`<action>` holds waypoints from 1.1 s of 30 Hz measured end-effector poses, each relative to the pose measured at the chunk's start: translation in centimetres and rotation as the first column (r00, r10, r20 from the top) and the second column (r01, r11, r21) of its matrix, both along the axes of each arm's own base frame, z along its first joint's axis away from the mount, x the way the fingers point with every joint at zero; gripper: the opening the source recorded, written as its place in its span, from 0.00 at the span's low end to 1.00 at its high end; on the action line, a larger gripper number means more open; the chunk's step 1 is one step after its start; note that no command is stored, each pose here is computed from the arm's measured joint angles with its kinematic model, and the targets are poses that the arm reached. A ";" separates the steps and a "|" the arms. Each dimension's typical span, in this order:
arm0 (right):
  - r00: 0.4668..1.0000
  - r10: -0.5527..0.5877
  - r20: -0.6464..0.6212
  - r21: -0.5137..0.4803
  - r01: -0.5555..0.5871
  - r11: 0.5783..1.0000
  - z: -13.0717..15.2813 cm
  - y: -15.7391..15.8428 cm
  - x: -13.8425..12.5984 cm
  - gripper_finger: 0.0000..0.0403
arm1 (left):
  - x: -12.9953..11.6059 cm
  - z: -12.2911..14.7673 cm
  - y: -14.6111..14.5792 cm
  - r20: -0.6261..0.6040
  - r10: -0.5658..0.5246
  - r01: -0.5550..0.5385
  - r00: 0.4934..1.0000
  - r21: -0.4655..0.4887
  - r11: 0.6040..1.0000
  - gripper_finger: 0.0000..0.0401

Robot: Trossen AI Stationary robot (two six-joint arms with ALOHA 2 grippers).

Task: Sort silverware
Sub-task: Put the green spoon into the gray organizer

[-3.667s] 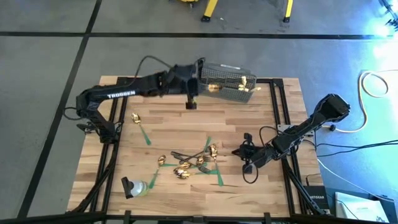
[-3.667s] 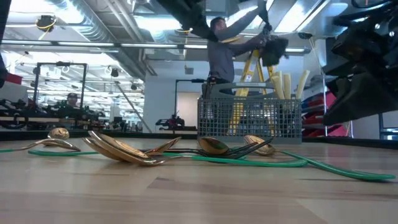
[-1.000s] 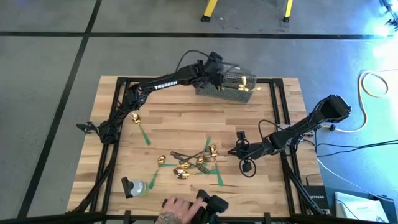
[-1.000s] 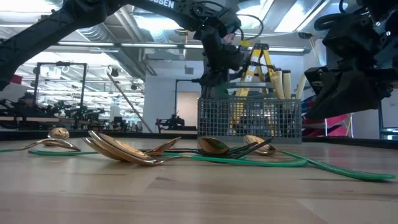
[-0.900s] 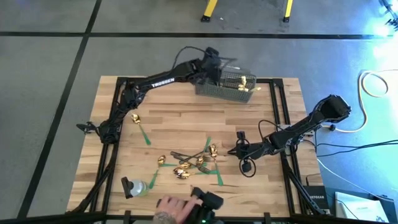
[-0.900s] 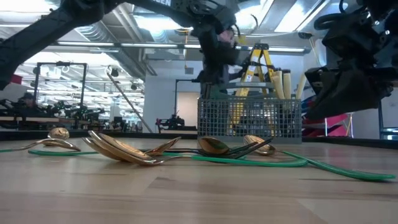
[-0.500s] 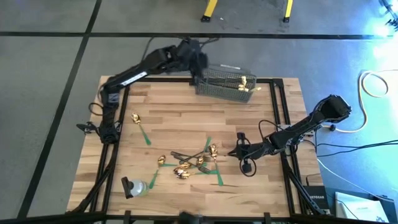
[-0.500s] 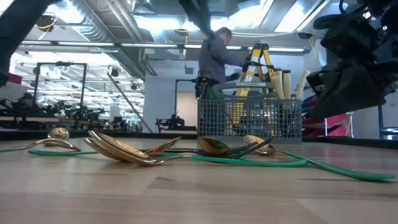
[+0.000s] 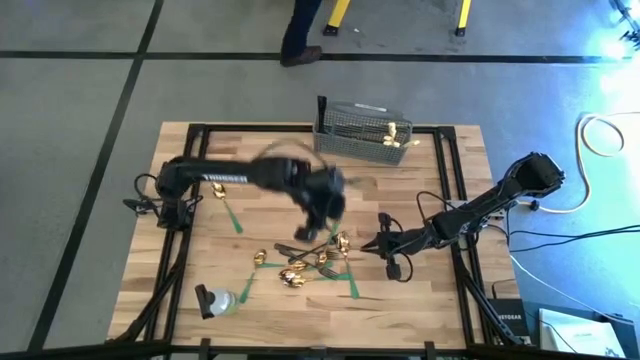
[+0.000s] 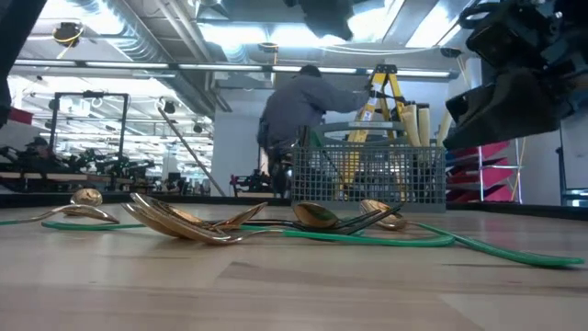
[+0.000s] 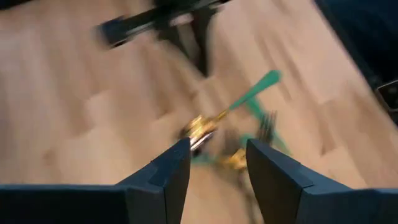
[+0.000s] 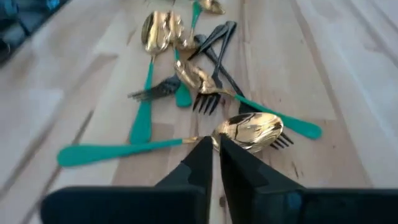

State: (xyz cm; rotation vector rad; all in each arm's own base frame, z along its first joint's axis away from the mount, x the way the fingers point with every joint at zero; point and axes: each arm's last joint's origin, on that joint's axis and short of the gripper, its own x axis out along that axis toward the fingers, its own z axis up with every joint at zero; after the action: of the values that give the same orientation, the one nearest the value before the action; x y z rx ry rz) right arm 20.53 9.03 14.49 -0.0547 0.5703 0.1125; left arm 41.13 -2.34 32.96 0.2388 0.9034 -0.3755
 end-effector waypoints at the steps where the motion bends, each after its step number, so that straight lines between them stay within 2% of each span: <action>1: 1.000 0.017 -0.017 -0.040 -0.018 0.999 0.2 0.1 0.1 0.08 | 0.3 -0.8 -1.1 0.022 -0.008 0.008 1.000 -0.012 1.000 0.35; 6: 0.994 0.098 -0.044 -0.189 -0.104 0.976 1.9 0.8 1.6 0.23 | 1.0 -4.6 -6.0 0.137 -0.007 0.014 0.991 -0.046 0.999 0.35; 10: 0.969 0.184 -0.165 -0.349 -0.232 0.908 1.9 1.5 3.1 0.33 | 0.4 -7.4 -9.0 0.212 0.042 -0.041 0.976 -0.009 0.999 0.35; 12: 0.936 0.238 -0.258 -0.433 -0.332 0.838 1.5 1.8 3.9 0.35 | -0.2 -8.1 -10.2 0.276 0.067 -0.075 0.959 0.015 0.997 0.35; 14: 0.876 0.304 -0.374 -0.511 -0.469 0.720 0.8 2.2 4.5 0.35 | -1.2 -8.3 -11.2 0.365 0.092 -0.110 0.927 0.029 0.994 0.35; 16: 0.810 0.342 -0.476 -0.534 -0.575 0.620 0.5 2.5 5.2 0.35 | -2.4 -8.4 -11.8 0.459 0.122 -0.157 0.880 0.039 0.987 0.35; 19: 0.766 0.374 -0.522 -0.550 -0.638 0.540 1.6 3.4 6.9 0.35 | -4.3 -9.3 -12.0 0.567 0.172 -0.215 0.806 0.009 0.977 0.35; 22: 0.685 0.410 -0.602 -0.539 -0.728 0.425 2.6 4.0 8.1 0.35 | -6.5 -10.4 -11.6 0.624 0.221 -0.237 0.749 -0.059 0.970 0.35; 25: 0.613 0.472 -0.634 -0.500 -0.790 0.355 3.7 4.9 9.6 0.35 | -8.3 -12.2 -10.8 0.658 0.280 -0.244 0.699 -0.149 0.958 0.35; 31: 0.402 0.465 -0.789 -0.379 -0.914 0.148 2.3 6.0 11.8 0.35 | -11.4 -15.3 -9.7 0.690 0.363 -0.224 0.626 -0.287 0.931 0.35; 33: 0.366 0.463 -0.807 -0.364 -0.926 0.098 2.0 6.4 12.7 0.35 | -12.3 -15.7 -9.5 0.704 0.380 -0.206 0.600 -0.323 0.924 0.35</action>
State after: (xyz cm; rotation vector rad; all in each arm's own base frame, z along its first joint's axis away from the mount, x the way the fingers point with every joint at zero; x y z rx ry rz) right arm 33.23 15.46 16.47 -1.3576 1.0734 0.9424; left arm 28.86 -11.88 17.26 0.0268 0.0408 -0.0256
